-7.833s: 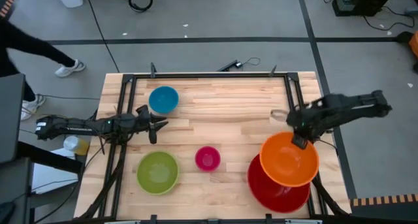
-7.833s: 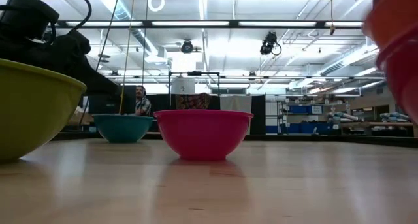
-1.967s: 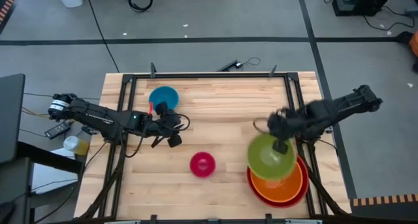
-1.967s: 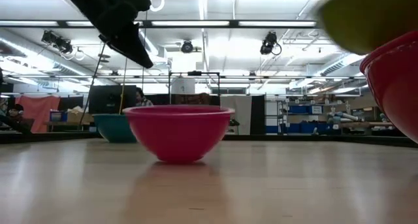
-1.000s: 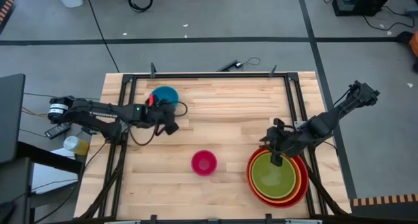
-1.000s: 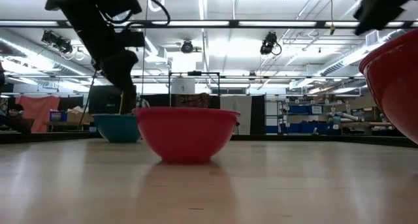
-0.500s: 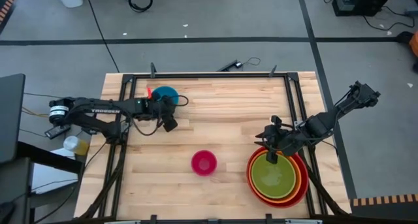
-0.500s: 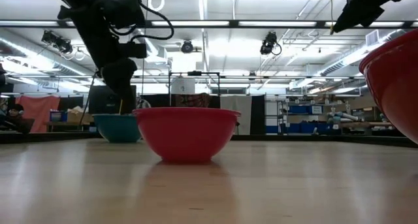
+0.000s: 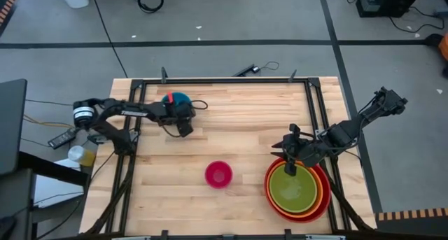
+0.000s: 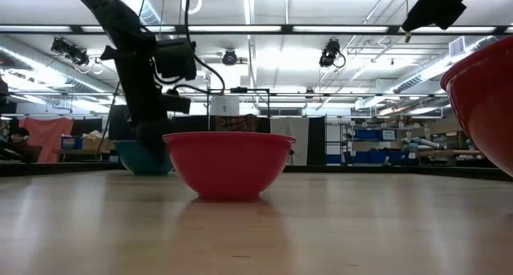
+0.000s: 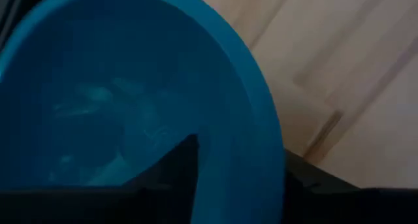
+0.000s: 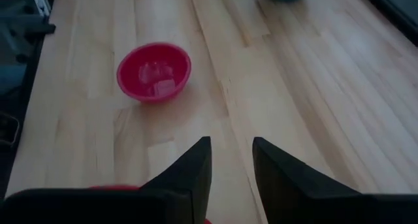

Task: Nest bowls inside each other
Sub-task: Stack the blue bowl on top of the green bowl

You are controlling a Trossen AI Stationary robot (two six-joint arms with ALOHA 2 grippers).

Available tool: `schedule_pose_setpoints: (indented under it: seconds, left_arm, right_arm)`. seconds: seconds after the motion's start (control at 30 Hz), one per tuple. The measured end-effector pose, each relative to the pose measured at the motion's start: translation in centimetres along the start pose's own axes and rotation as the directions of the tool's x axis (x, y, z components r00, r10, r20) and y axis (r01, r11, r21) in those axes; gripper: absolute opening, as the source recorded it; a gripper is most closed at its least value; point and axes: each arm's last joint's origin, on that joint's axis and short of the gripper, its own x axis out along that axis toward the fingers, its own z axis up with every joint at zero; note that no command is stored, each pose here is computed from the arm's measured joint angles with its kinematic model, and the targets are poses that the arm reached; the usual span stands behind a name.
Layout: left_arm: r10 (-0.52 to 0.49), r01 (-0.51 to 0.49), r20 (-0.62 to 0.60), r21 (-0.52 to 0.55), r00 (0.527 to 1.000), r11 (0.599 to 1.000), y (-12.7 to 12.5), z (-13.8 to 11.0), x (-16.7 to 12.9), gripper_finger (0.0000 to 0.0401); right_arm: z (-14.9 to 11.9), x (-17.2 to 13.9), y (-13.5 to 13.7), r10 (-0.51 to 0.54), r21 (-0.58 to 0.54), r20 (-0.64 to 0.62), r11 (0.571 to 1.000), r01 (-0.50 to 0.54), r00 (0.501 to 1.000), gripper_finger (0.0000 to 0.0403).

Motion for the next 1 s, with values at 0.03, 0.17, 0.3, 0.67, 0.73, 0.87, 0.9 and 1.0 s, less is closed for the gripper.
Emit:
schedule_pose_setpoints:
  seconds: [0.03,0.17,0.3,0.67,0.73,0.87,0.9,1.0]
  left_arm:
    - [0.002,-0.002,-0.006,0.016,1.000,1.000,-0.1,0.0,0.2,0.0129]
    - [-0.010,0.006,0.029,0.145,1.000,0.989,-1.2,0.1,0.1,0.0043]
    - [-0.080,0.032,0.125,0.344,0.989,0.939,-3.9,0.2,-1.2,0.0016]
    - [-0.234,-0.278,0.391,0.874,0.890,0.399,-11.7,-1.8,-6.2,0.0018]
    - [-0.228,-0.313,0.404,0.883,0.886,0.349,-12.1,-2.1,-6.6,0.0019]
    - [-0.203,-0.345,0.428,0.874,0.881,0.342,-12.3,-2.3,-6.8,0.0020]
    - [-0.203,-0.346,0.428,0.874,0.881,0.342,-12.3,-2.3,-6.8,0.0020]
    - [-0.199,-0.348,0.429,0.873,0.881,0.342,-12.2,-2.2,-6.7,0.0020]
  right_arm:
    - [0.1,0.0,0.0,-0.008,0.005,0.016,1.000,0.008,1.000,0.0120]
    - [0.9,0.2,-0.3,-0.159,0.115,0.168,0.983,0.141,0.973,0.0118]
    - [1.5,1.7,-1.5,-0.291,0.307,0.248,0.928,0.210,0.924,0.0118]
    - [5.1,10.3,-6.9,-0.304,0.450,0.281,0.880,0.155,0.910,0.0127]
    - [5.9,11.7,-7.7,-0.195,0.425,0.325,0.904,0.041,0.925,0.0127]
    - [6.9,13.8,-9.0,-0.206,0.392,0.249,0.915,0.096,0.946,0.0126]
    - [7.2,14.3,-9.3,-0.221,0.383,0.224,0.916,0.123,0.949,0.0127]
    - [8.1,16.0,-9.7,-0.232,0.335,0.183,0.928,0.161,0.955,0.0136]
